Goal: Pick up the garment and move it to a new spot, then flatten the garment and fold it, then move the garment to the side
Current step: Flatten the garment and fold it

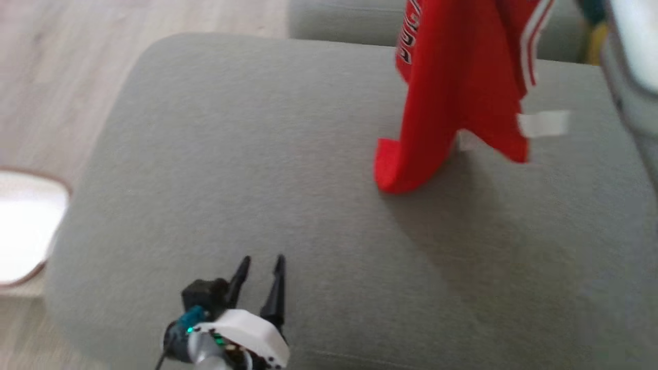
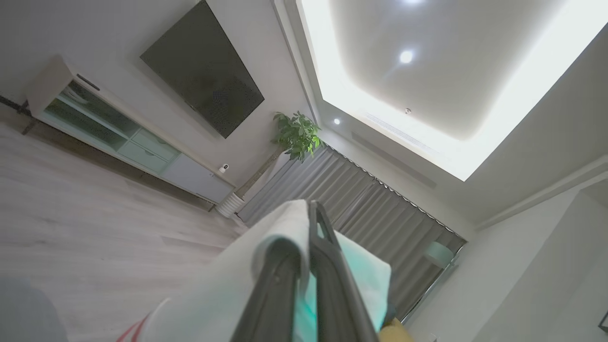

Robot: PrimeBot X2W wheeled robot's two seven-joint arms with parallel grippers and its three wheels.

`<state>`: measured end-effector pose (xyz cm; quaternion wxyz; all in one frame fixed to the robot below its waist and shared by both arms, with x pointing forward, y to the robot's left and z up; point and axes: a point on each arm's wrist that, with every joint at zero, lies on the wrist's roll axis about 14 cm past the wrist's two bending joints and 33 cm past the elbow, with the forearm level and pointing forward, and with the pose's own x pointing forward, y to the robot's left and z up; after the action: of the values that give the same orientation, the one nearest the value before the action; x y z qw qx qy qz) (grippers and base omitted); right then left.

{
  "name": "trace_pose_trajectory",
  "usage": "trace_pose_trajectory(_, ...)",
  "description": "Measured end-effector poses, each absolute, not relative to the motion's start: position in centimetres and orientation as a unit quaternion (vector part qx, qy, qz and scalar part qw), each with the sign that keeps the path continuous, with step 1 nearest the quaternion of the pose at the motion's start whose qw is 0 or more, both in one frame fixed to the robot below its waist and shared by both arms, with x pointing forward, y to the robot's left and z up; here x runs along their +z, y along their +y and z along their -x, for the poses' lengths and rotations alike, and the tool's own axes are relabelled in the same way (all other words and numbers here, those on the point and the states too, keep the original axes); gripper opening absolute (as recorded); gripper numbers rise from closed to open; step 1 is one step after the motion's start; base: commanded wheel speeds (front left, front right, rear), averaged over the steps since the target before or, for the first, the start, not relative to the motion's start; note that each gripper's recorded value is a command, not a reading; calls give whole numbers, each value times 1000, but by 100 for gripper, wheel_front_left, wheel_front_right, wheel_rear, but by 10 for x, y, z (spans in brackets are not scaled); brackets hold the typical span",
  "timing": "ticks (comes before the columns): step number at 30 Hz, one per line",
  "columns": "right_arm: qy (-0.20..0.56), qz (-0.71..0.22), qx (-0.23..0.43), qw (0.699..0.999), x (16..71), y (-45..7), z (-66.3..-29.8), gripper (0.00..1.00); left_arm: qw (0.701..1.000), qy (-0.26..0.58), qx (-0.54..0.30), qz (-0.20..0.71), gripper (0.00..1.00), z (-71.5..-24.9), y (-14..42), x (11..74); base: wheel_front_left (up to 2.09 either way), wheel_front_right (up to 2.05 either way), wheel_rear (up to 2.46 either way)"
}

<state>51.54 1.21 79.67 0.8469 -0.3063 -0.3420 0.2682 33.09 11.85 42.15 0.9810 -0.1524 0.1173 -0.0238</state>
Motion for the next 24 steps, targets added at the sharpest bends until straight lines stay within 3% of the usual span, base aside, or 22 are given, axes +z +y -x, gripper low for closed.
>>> trace_pose_trajectory(6,-365,298,257,844,838,40,-538,0,980,121,16,156,100,-316,138,418,0,0,0)
trace_pose_trajectory(12,-332,309,214,865,828,2,-561,0,980,120,34,153,100,-316,148,417,0,0,0)
trace_pose_trajectory(15,-261,327,189,888,775,-46,-578,0,982,119,19,146,100,-323,142,418,0,0,0)
trace_pose_trajectory(18,-157,336,170,913,688,-104,-581,0,982,122,-2,142,100,-330,130,417,0,0,0)
trace_pose_trajectory(24,58,270,130,952,503,-205,-517,0,983,121,-39,135,100,-352,110,419,0,0,0)
